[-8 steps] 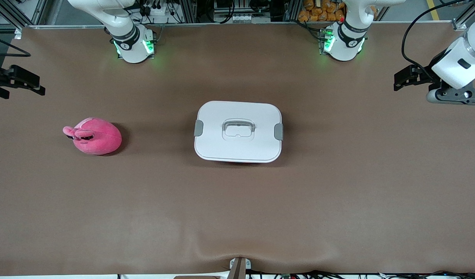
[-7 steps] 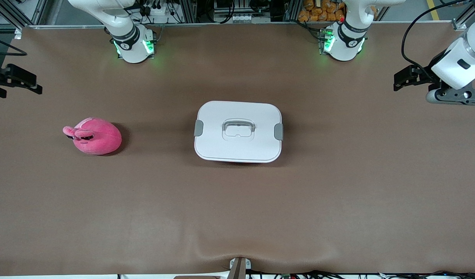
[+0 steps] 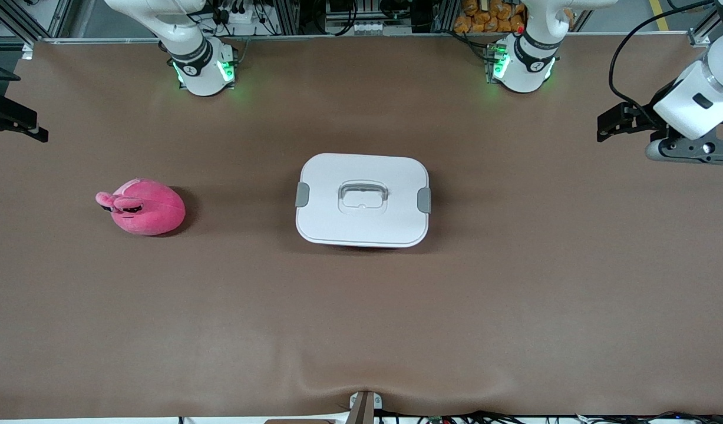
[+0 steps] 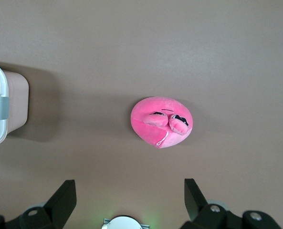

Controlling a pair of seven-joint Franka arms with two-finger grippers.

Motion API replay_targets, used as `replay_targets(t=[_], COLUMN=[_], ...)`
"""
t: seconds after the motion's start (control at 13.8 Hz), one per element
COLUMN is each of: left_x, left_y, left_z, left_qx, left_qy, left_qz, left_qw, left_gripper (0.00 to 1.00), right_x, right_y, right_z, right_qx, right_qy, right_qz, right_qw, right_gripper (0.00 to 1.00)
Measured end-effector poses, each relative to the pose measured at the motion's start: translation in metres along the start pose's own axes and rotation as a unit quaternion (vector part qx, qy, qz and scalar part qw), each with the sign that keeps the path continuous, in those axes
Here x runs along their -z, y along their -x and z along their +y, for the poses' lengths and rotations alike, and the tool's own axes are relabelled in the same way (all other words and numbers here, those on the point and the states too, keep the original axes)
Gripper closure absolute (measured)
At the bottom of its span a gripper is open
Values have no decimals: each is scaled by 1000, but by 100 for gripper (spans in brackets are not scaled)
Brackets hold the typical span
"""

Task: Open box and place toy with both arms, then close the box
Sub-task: 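Move the left gripper toward the white lid handle, then lower the left gripper and grasp the lid handle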

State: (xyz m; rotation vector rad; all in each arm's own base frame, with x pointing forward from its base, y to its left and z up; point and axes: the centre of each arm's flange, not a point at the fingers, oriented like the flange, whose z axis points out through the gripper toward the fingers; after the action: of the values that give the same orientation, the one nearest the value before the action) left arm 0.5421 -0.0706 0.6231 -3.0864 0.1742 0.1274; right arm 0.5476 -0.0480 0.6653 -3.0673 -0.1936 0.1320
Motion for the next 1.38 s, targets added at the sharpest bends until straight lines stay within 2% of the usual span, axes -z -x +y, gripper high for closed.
replay_targets(t=[0.15, 0.29, 0.73, 1.38], left_x=[-1, -10, -44, -104], left_y=[-10, -17, -16, 9], left_z=[16, 42, 166, 348], left_qx=[-8, 12, 74, 174], left_qy=[0, -2, -19, -12], left_qz=[1, -6, -29, 8], left_qw=[1000, 1000, 997, 985], left_gripper=[0, 0, 0, 0], right_x=[0, 0, 1, -3], right_y=[0, 1, 0, 12], right_z=[1, 3, 1, -4], right_qx=[-1, -2, -1, 4], right_qy=[0, 0, -6, -9], right_qz=[0, 0, 5, 17], right_qw=[1000, 1000, 1000, 1000], right_gripper=[0, 0, 0, 0])
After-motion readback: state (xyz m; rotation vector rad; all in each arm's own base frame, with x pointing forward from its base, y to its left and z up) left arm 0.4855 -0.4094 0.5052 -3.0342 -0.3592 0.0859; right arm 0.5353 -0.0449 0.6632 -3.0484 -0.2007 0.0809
